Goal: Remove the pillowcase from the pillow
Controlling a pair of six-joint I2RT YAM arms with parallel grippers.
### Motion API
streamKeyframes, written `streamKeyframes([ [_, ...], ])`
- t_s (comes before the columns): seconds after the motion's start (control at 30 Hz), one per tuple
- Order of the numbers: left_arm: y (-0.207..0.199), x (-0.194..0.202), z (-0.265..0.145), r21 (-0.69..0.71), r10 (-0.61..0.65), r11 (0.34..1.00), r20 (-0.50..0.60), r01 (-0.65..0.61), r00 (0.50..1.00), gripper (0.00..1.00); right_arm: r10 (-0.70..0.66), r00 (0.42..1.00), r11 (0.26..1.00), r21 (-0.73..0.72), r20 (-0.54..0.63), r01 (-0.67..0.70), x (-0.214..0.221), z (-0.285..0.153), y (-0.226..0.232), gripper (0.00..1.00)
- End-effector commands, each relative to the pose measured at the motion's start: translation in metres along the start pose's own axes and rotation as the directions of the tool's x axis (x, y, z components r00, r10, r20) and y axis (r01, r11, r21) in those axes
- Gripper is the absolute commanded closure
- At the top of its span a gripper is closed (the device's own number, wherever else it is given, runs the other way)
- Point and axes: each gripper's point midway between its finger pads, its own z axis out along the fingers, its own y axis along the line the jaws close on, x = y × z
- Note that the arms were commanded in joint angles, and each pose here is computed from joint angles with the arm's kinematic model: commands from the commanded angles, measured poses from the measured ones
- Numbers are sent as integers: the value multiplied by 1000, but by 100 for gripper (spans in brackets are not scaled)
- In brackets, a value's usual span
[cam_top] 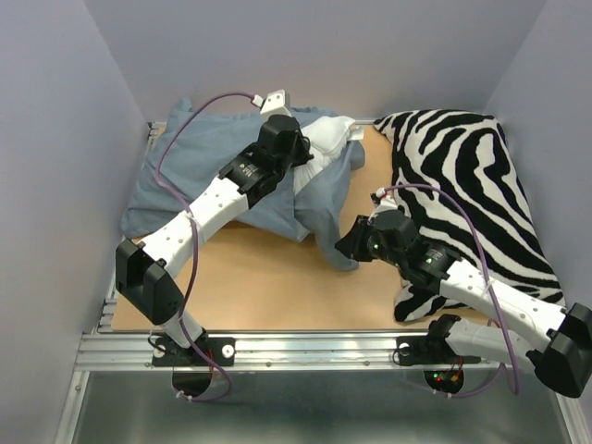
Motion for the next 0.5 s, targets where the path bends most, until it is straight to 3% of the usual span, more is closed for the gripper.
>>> streamKeyframes([
  [0.0,-41,-109,-30,146,-108,987,270,70,957,100,13,1000,998,63,-15,-13,17,-2,-23,75],
  [0.1,-46,-115,-34,165,-109,984,273,65,956,100,28,999,992,121,-17,-26,22,6,-35,84],
  [0.2,-47,-117,-37,171,-107,983,273,62,956,100,22,999,993,116,-27,-18,18,14,-28,84],
  [0.33,-45,-112,-31,155,-83,987,257,43,963,100,-35,998,999,28,48,34,-12,-1,-2,47],
  [0.47,-46,-105,-23,157,-68,987,231,32,971,100,-104,984,994,-26,145,109,-42,-25,18,27],
])
